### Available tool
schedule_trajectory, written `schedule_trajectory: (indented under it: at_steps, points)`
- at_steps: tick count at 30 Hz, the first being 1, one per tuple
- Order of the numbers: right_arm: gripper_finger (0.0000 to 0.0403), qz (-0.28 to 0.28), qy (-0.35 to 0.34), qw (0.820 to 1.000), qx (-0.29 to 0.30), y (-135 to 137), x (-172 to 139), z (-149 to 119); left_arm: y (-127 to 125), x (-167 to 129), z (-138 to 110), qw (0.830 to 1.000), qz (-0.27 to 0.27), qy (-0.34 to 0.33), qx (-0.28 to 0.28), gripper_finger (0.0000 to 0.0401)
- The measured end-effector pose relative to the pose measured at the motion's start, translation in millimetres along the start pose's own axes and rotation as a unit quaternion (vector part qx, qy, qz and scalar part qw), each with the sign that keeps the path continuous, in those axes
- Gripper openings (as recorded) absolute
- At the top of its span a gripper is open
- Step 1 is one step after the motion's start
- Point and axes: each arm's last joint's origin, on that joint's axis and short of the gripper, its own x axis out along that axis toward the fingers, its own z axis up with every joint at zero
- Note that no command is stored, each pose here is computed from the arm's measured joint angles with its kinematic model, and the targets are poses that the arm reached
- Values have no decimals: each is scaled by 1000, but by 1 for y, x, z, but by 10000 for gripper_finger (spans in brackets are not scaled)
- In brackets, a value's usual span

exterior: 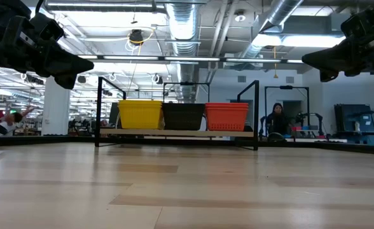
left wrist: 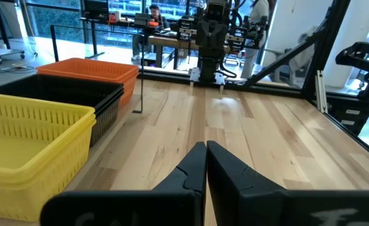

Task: Stack baskets on shelf by color
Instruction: Return to Home Position

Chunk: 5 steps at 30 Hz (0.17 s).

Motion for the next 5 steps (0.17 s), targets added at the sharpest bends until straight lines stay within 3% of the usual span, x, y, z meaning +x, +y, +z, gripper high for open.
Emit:
schedule_trajectory:
  at_steps: [5]
  points:
    - [48,0,0,1000,0,0,0,0,0,0,0,1000,0,0,0,0]
